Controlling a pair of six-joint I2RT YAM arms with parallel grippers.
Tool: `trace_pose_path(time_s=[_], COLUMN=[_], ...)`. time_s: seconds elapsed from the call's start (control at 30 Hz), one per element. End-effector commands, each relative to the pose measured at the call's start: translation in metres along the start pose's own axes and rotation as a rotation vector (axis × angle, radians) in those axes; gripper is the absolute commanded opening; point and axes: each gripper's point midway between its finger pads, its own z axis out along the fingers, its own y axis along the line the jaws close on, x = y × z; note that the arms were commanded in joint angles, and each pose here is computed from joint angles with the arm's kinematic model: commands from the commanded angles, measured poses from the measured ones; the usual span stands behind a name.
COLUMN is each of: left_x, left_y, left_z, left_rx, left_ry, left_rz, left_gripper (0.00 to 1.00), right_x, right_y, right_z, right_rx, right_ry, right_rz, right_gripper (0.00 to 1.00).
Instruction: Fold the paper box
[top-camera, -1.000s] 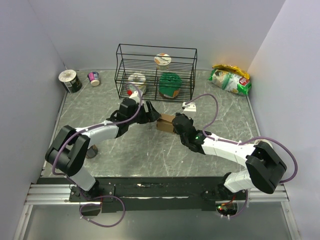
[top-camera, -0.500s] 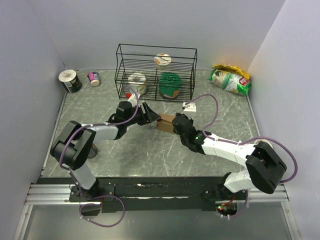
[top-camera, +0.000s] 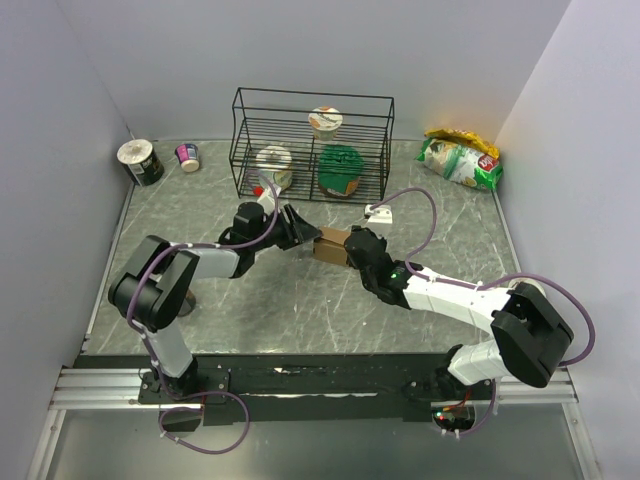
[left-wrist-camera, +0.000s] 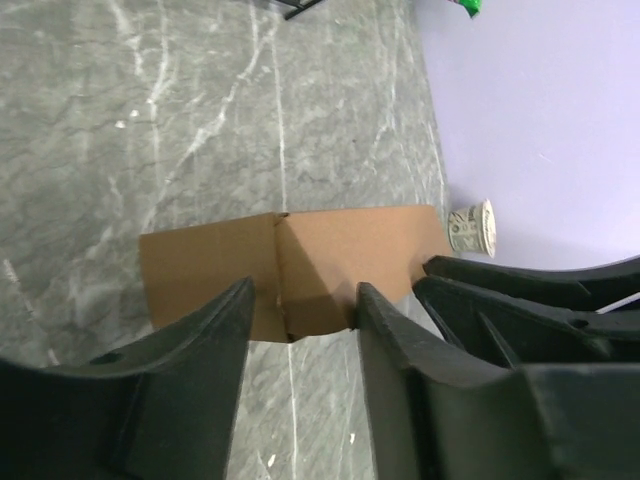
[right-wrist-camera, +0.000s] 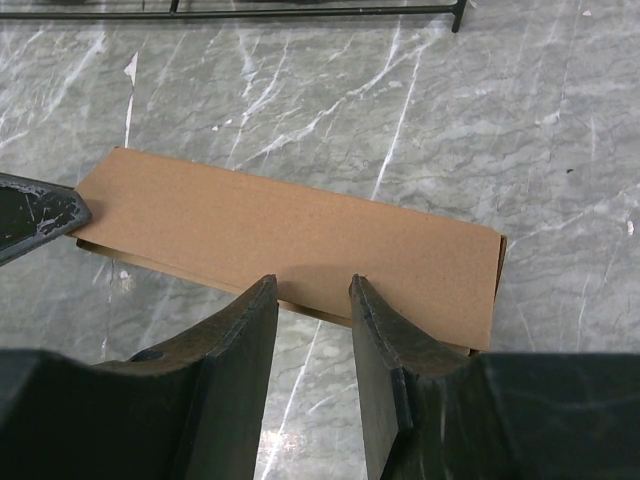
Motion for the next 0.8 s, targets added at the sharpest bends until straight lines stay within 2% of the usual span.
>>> trace_pose_path(time_s=[0.0,0.27,0.43,0.67,0.77], left_x=[0.001,0.021,0.031,0.042,0.048], left_y=[0.011,0.033,0.051,0.074,0.083], left_z=[0.003,0.001,-0.002,-0.008,-0.012], left_rx=[-0.025,-0.072,-0.126,-0.214,-0.242], left_ry=[-0.002,0.036,0.05,0.076,0.08], left_rz=[0.003,-0.017,-0.016,0.008,0.01], left_gripper=[0.47,0.35,0.33,0.2,0.19], right_x=[0.038,0.037,0.038,0.038,0.037], right_y=[-0.026,-0.026,-0.026,-0.027,-0.026], right_z=[-0.001,-0.001,-0.001,-0.002,-0.002], right_rx=[0.081,0.081,0.084,0.087,0.083], right_ry=[0.104,0.105,0.106,0.106,0.105], right_rz=[-0.107,-0.113,-0.117,-0.12,-0.118], right_gripper=[0.43,0.43,0.42,0.43,0.43])
